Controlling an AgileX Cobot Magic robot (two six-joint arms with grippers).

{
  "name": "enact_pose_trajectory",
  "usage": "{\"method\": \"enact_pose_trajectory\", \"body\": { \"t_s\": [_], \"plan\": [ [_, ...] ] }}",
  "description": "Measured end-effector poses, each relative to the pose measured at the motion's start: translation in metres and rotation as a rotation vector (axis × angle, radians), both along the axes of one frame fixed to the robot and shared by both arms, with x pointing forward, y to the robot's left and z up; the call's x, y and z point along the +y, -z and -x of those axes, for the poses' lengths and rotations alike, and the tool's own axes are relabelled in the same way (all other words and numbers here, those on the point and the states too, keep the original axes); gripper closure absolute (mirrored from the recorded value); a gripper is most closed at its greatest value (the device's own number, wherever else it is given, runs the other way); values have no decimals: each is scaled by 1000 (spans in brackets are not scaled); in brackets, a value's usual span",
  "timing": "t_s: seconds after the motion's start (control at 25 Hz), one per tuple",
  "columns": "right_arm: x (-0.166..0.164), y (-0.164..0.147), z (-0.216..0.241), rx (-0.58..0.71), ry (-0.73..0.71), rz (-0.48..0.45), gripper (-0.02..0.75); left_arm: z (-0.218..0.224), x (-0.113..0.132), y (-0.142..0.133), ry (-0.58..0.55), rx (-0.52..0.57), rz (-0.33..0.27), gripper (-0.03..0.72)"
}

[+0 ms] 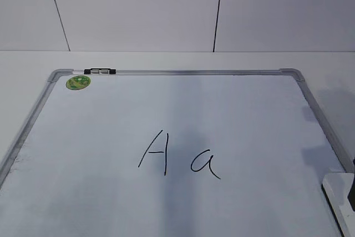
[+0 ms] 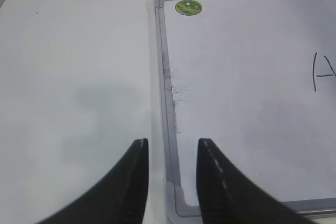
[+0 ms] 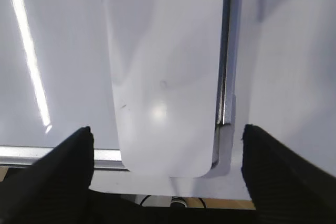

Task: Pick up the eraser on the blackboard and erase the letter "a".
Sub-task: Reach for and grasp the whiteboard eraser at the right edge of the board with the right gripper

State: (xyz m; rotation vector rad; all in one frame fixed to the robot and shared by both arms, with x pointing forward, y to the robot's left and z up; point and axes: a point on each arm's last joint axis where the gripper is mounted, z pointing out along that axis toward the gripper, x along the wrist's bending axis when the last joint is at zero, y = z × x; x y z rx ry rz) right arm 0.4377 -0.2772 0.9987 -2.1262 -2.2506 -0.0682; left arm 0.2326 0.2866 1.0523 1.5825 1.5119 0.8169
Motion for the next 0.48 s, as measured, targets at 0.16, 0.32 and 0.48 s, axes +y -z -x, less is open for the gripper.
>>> {"method": "enact_pose_trajectory", "body": {
  "t_s": [0.16, 0.32, 0.48],
  "plan": [
    [2, 5, -5, -4, 11, -18, 63, 0, 0, 0, 0, 0, 0, 454],
    [4, 12, -10, 11, 20, -31, 63, 0, 0, 0, 0, 0, 0, 454],
    [4, 15, -13, 14, 18, -31, 64, 0, 0, 0, 0, 0, 0, 454]
  ]
}}
